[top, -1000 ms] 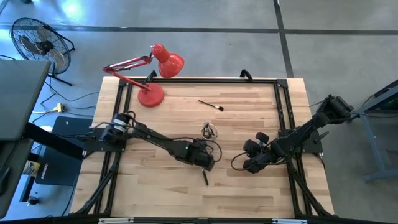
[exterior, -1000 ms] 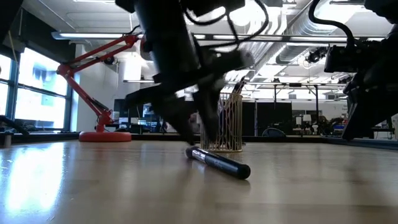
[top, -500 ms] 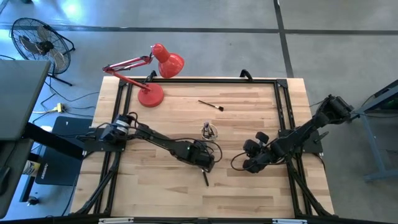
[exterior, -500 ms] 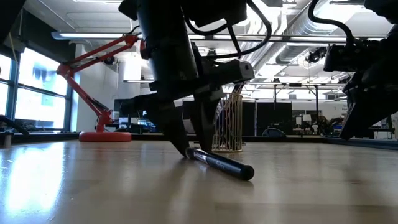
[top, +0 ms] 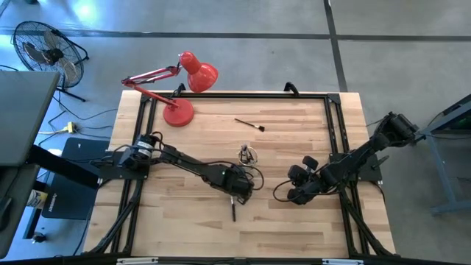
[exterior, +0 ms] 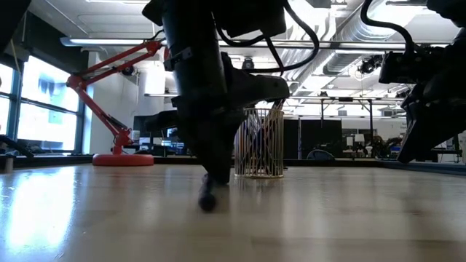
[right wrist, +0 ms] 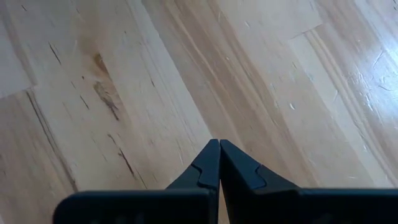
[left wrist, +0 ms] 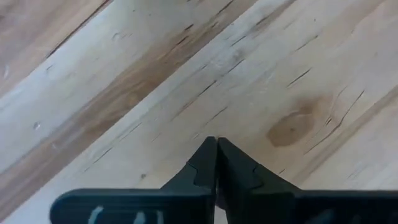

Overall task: Put items in baskets/containers
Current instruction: Put the powder brush into the wire organizer

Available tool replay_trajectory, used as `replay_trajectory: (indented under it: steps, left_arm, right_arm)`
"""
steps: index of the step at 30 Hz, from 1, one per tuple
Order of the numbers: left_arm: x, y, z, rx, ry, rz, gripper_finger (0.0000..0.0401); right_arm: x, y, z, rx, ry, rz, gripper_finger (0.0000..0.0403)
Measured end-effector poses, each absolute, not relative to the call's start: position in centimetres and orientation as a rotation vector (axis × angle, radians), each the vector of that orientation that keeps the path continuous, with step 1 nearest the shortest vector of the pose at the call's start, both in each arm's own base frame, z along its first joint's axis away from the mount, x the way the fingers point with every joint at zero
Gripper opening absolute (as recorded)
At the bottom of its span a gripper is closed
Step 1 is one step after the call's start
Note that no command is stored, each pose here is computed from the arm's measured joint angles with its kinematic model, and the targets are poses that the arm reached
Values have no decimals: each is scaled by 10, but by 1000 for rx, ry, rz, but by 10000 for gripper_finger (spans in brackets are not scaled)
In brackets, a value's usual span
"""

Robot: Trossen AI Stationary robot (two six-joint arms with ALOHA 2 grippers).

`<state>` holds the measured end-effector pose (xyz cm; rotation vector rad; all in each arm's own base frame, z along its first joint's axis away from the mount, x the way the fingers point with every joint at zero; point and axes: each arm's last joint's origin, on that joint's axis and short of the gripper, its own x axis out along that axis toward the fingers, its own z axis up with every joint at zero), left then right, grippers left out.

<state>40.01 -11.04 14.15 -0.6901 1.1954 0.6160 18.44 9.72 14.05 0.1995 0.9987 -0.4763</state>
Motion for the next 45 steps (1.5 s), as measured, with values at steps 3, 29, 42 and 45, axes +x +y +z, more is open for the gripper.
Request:
replay_trajectory:
  steps: [3,29,42,45]
  left_arm:
    - [399,-111,144,-654,1196,596,4]
    - [357,-138,245,-79,612,773,0]
    - [384,-96,267,179,409,975,0]
    - [392,-86,273,226,396,996,0]
  right_arm:
    - [185,97,141,201,998,-476,2]
    - [185,96,141,181,963,-500,2]
    - [186,96,142,179,955,-501,2]
    - [186,96,142,179,954,-502,6]
